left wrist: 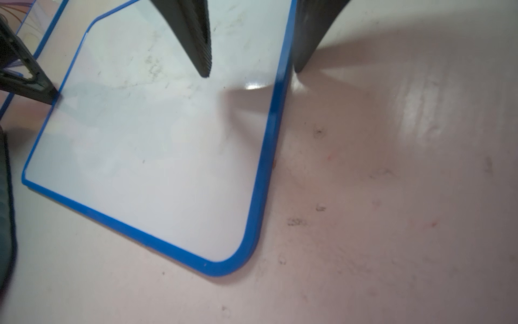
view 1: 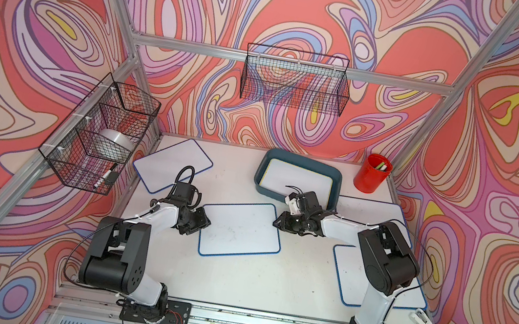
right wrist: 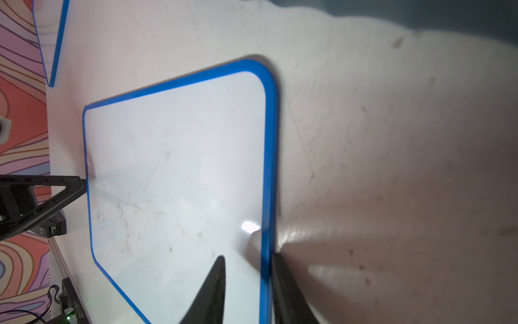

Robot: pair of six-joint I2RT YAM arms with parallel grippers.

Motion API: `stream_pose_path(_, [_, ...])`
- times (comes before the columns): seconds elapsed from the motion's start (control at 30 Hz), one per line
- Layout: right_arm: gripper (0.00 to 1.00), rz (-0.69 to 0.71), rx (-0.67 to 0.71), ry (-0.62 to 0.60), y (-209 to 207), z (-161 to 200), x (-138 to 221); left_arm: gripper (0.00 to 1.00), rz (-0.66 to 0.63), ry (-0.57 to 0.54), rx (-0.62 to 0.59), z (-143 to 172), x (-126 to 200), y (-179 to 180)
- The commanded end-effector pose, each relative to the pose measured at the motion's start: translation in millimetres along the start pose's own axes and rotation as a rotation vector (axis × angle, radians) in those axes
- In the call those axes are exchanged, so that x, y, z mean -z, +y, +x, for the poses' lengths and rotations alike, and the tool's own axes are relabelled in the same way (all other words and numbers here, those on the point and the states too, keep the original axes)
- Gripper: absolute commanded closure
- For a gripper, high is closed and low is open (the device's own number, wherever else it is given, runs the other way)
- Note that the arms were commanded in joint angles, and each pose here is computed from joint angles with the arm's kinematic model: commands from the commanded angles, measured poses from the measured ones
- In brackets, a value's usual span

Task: Put the whiteboard into the storage box
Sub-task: Pick up the whiteboard at the center of the board.

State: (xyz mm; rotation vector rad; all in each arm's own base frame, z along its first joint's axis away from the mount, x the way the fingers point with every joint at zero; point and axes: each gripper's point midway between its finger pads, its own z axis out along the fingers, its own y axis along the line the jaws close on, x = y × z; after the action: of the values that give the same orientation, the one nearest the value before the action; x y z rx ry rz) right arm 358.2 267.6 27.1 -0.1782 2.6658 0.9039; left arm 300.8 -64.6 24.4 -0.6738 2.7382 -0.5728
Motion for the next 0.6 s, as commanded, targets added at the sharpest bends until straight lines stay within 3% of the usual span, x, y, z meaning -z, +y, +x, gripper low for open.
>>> stream_pose_path(0.0, [0.7, -0.011, -0.054, 0.118, -6.9, 32.7, -24.6, 0.57, 0.025, 0.092, 0.005, 24.7, -12.7, 3.9])
stream_pose_path(0.57, [0.69, -0.288, -0.092, 0.164, 50.2, 37.2, -22.7, 0.57, 0.102, 0.135, 0.002, 35.1, -15.1, -9.0])
